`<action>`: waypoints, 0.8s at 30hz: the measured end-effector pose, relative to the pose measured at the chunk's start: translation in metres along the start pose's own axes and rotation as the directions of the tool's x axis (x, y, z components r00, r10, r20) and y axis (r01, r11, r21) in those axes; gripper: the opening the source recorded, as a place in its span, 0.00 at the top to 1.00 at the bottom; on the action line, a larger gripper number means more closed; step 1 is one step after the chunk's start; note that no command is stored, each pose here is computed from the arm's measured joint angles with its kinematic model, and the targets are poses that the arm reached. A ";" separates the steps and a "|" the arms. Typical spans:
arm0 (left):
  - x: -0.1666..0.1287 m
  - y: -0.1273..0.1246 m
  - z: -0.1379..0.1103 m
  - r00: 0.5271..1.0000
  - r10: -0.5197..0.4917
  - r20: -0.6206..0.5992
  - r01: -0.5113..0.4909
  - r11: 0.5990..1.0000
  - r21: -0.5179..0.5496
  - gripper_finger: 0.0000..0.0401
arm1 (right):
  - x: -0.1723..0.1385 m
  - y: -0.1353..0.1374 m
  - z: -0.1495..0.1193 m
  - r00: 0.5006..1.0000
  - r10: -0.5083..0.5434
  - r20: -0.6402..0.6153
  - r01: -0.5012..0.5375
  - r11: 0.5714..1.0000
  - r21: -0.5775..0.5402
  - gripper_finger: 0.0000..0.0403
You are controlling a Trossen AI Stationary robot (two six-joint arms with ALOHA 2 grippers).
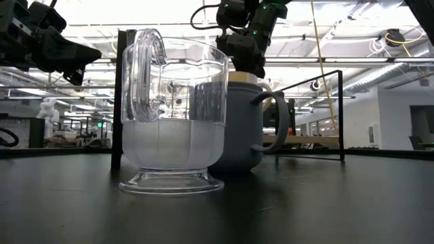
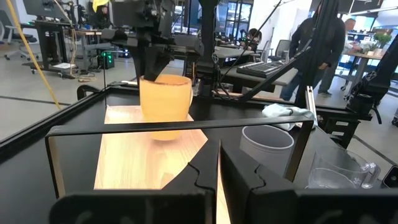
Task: Stack small to large cups/mugs on shelf
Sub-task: Put the orange mug on the shelf
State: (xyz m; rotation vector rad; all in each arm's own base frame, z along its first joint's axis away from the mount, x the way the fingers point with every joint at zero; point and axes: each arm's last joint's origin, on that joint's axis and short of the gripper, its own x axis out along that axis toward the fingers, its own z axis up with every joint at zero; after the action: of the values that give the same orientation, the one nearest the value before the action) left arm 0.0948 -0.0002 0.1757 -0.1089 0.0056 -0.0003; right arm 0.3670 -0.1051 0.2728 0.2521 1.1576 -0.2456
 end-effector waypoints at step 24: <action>0.000 0.000 0.000 1.000 0.000 0.000 0.000 1.000 0.000 0.96 | 0.016 -0.003 -0.006 1.000 0.000 0.013 0.000 1.000 0.004 0.92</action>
State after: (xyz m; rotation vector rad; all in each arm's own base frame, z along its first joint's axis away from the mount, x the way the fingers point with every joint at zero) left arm 0.0948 -0.0002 0.1757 -0.1092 0.0055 -0.0001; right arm 0.3671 -0.1068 0.2556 0.2536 1.1447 -0.2490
